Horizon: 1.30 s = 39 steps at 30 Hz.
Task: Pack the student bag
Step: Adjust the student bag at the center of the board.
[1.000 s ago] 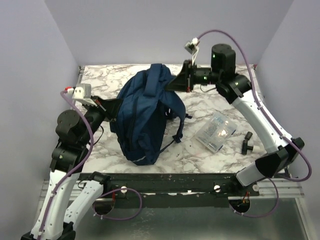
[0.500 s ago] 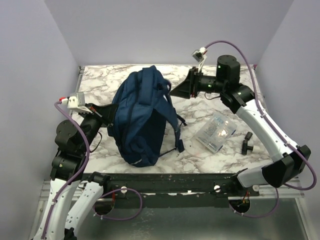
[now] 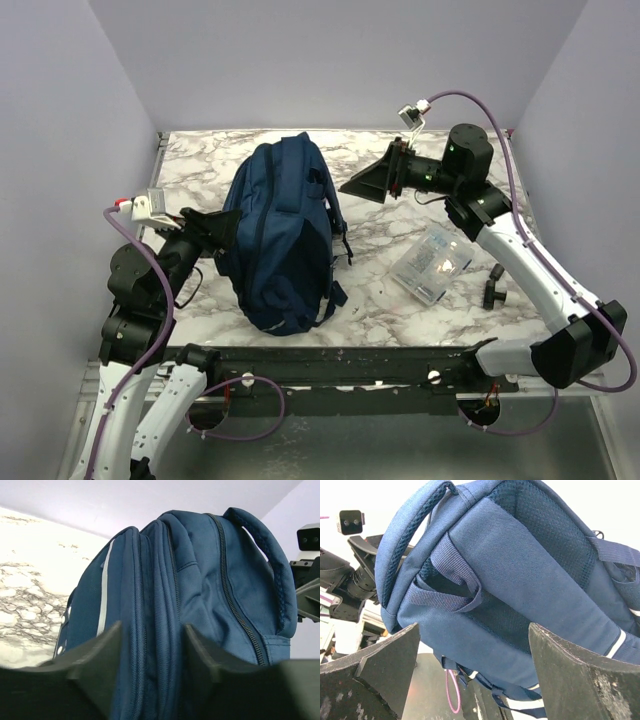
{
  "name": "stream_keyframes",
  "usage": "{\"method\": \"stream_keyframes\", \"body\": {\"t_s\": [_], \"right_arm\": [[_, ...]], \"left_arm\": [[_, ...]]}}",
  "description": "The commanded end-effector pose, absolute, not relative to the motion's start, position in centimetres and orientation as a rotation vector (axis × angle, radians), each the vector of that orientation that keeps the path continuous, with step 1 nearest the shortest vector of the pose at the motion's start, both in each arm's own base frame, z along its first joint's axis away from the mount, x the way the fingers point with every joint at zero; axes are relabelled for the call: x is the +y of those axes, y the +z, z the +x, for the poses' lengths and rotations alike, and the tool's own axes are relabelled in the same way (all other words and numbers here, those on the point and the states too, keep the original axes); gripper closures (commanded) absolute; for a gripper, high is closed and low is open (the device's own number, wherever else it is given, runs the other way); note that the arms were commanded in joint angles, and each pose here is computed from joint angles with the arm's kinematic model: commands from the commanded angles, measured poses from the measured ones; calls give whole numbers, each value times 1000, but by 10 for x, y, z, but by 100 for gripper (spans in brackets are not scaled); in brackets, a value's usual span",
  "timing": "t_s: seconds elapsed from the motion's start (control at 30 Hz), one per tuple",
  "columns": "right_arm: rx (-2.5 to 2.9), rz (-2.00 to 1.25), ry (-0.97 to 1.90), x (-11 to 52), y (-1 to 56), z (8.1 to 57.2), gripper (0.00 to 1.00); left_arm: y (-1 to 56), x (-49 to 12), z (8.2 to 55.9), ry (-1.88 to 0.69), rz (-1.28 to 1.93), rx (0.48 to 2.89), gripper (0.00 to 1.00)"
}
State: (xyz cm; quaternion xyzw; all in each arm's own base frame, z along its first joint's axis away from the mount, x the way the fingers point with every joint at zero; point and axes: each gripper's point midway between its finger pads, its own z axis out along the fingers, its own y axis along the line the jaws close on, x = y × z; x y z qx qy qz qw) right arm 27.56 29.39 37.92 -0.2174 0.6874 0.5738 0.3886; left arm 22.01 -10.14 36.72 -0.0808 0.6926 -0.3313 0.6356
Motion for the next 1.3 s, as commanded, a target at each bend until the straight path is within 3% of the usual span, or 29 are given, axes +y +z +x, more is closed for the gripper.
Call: {"method": "stream_keyframes", "body": {"t_s": [0.0,0.1,0.4,0.67,0.83,1.0,1.27], "right_arm": [[1687,-589,1480,296,388,263,8],[1715,-566,1432,292,382,265,7],[1737,-417,1235,271,387,283,3],[1718,-211,892,221,400,306,0],[1699,-235,933,226,401,301,0],[1729,-274,1069,246,385,297,0],[1657,-290,1351,323,401,261,0]], "left_arm": [[373,-103,210,-776,-163,1577,37],[375,-97,207,-735,-160,1583,27],[399,-102,194,-736,-62,1558,10],[415,-90,193,-618,-12,1567,2],[365,-142,217,-865,78,1783,2],[363,-176,214,-1100,127,1774,24],[353,-206,203,-1196,169,1798,27]]}}
